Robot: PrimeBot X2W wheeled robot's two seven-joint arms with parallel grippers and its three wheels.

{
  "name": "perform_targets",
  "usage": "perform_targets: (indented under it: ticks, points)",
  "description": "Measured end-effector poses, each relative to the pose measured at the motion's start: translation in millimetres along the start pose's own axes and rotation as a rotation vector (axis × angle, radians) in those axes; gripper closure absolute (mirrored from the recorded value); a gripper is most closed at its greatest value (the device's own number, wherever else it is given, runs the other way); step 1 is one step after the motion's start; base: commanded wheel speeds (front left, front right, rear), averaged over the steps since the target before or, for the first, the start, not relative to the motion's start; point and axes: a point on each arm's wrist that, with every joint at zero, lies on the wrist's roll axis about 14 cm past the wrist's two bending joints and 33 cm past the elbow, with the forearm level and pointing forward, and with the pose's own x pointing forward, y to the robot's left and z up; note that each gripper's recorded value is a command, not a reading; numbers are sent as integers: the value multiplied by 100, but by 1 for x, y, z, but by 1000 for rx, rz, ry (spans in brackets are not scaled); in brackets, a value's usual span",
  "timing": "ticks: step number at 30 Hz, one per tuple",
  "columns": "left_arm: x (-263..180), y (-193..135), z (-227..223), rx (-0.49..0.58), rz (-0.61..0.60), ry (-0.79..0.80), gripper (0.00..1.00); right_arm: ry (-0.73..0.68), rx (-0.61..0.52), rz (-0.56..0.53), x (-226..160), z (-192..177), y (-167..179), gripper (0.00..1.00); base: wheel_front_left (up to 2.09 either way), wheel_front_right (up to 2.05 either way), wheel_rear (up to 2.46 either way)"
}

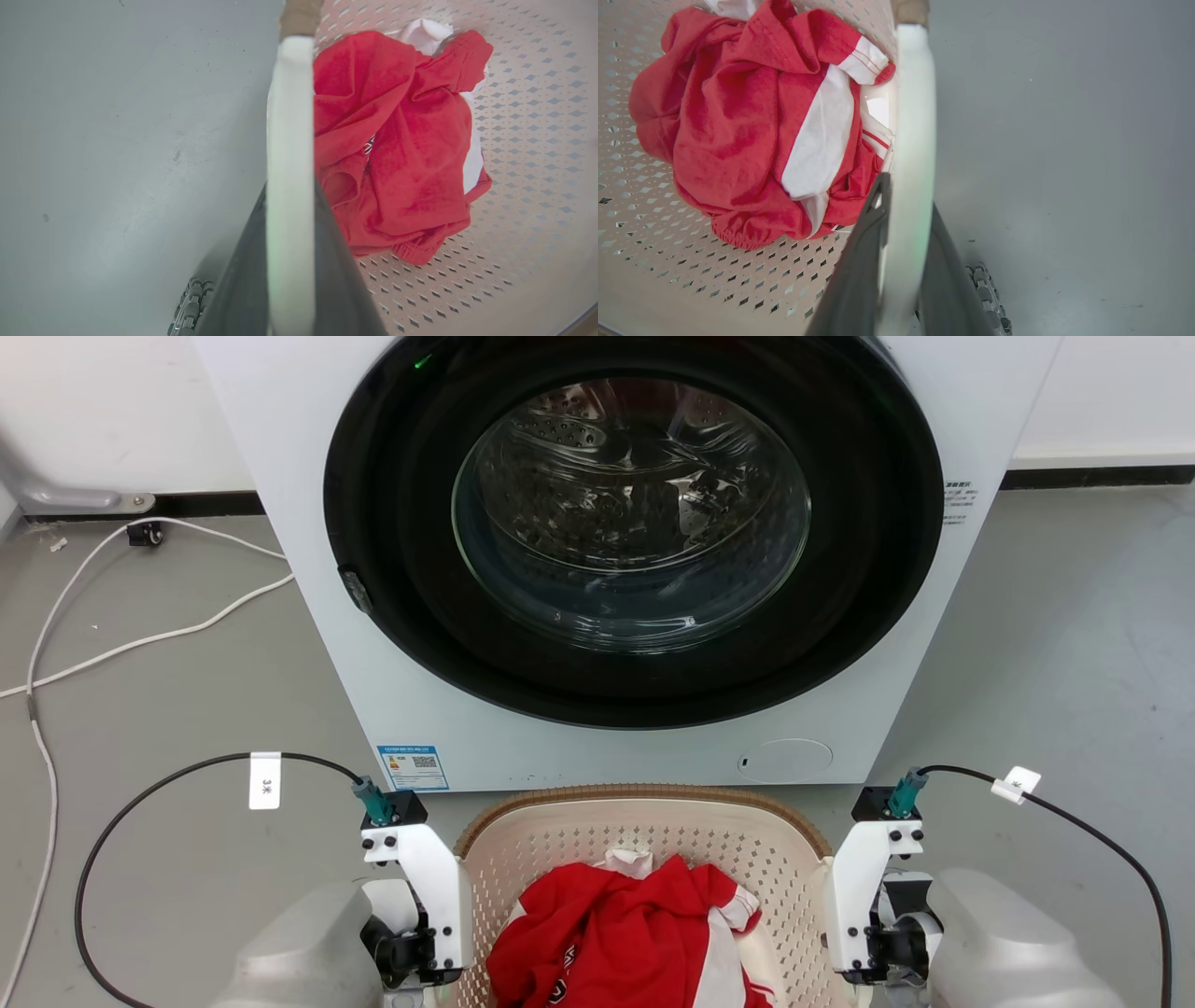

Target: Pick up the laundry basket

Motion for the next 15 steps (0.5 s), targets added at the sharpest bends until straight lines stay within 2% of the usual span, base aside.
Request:
perform_targets:
  ticks: [15]
  points:
    - [1, 0, -3, -5, -3, 2, 100, 6, 2, -2, 0, -1, -1, 100, 0, 0, 0]
